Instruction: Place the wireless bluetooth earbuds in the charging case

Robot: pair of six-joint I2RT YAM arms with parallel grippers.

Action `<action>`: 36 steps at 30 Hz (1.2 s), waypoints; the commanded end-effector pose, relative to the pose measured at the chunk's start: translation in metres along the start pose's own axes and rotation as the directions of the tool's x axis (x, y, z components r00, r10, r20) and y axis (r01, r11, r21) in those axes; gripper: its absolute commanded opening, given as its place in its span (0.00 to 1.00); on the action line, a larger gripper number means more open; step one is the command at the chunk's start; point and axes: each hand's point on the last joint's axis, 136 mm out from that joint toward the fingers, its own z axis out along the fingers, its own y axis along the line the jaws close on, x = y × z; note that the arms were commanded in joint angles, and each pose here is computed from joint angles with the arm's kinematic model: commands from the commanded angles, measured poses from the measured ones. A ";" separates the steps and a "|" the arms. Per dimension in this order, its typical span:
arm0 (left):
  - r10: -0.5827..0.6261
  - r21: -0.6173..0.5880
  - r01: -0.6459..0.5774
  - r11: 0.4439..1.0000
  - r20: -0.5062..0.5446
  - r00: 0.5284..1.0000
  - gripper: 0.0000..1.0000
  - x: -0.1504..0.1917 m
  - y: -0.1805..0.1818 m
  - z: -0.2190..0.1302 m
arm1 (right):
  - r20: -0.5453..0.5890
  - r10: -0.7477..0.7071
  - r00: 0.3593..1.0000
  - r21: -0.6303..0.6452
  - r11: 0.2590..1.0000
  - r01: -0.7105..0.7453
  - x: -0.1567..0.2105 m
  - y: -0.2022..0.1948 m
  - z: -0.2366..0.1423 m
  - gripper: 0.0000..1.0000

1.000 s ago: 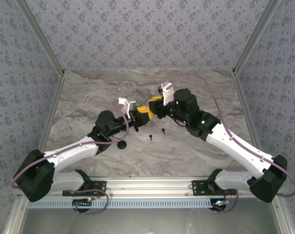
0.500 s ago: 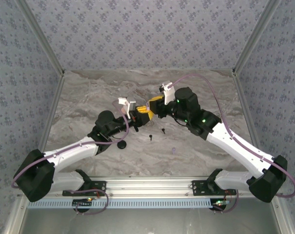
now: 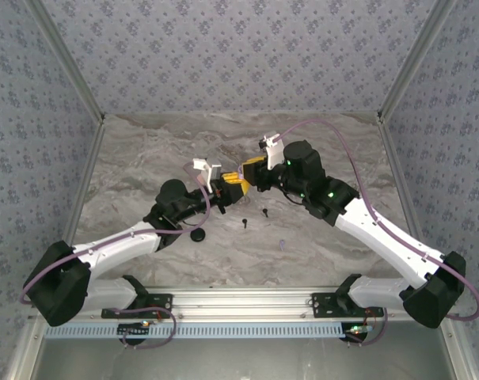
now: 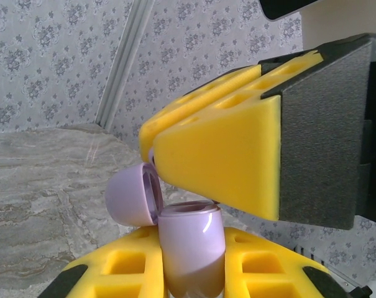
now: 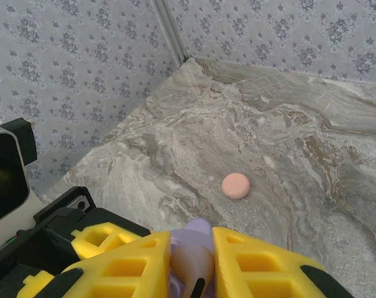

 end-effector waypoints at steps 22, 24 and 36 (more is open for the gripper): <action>0.014 0.072 -0.024 0.997 0.136 0.991 0.00 -0.038 -0.024 0.000 | 0.050 -0.046 0.998 -0.007 0.999 0.047 -0.010 0.003 0.010 0.24; 0.008 0.077 -0.019 0.997 0.140 0.990 0.00 -0.039 -0.025 0.000 | 0.047 -0.045 0.998 -0.008 0.999 0.046 -0.008 0.003 0.011 0.24; -0.003 0.090 -0.012 0.996 0.160 0.987 0.00 -0.045 -0.029 -0.001 | 0.023 -0.043 0.999 -0.010 0.999 0.044 -0.001 0.003 0.015 0.24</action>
